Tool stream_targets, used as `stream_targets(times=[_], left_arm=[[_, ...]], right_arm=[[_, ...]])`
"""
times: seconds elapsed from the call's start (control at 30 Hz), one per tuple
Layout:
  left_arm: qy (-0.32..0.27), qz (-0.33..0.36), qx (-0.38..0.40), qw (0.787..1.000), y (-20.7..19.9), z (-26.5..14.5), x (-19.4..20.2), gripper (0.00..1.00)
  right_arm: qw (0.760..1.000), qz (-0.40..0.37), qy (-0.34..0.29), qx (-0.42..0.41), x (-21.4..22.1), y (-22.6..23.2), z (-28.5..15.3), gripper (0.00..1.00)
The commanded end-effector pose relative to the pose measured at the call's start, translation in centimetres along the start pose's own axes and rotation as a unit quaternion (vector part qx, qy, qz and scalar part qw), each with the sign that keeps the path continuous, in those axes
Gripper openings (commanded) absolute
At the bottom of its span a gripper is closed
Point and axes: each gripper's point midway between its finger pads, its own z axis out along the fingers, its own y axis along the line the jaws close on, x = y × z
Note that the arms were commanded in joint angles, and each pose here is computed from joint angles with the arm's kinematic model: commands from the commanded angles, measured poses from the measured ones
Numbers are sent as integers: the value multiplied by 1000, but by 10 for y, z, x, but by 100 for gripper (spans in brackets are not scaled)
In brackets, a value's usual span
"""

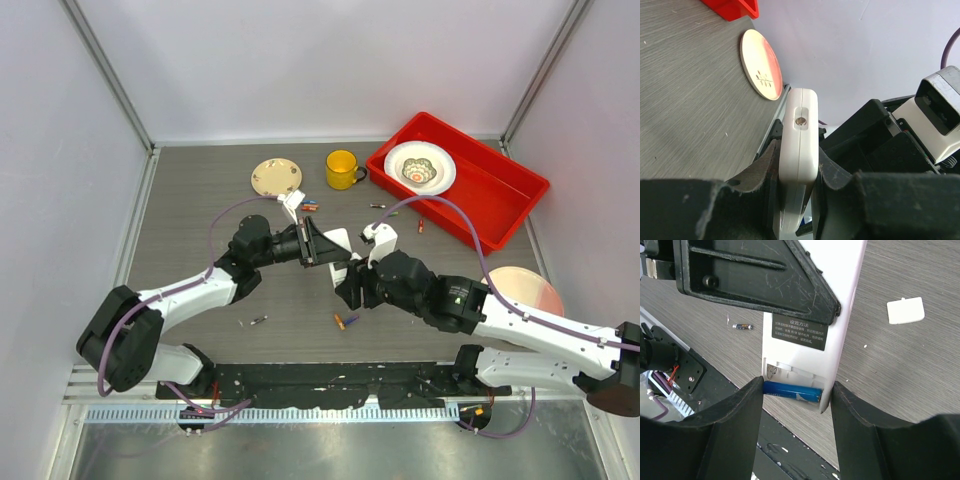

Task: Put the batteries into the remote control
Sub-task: Load the battery into the remote control.

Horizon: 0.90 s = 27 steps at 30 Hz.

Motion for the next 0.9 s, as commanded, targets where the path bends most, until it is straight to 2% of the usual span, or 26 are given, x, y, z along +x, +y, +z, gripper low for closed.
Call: stream_targets(times=[0.0,0.27,0.67,0.87], left_arm=[[3,-6,50,999,-38,3,-8,0],[2,-2,38,999,-33,4,-9,0],[2,-4,27,1000,-25,7,-9,0],[2,-5,27,1000,-25,8,-10,0]], right_arm=[[997,-42,47,53,28,-30,1,27],[997,-39,44,40,23,-25,-1,49],[999,-33,40,1,17,-9,-5,64],[999,-32,41,-8,17,-6,-6,67]])
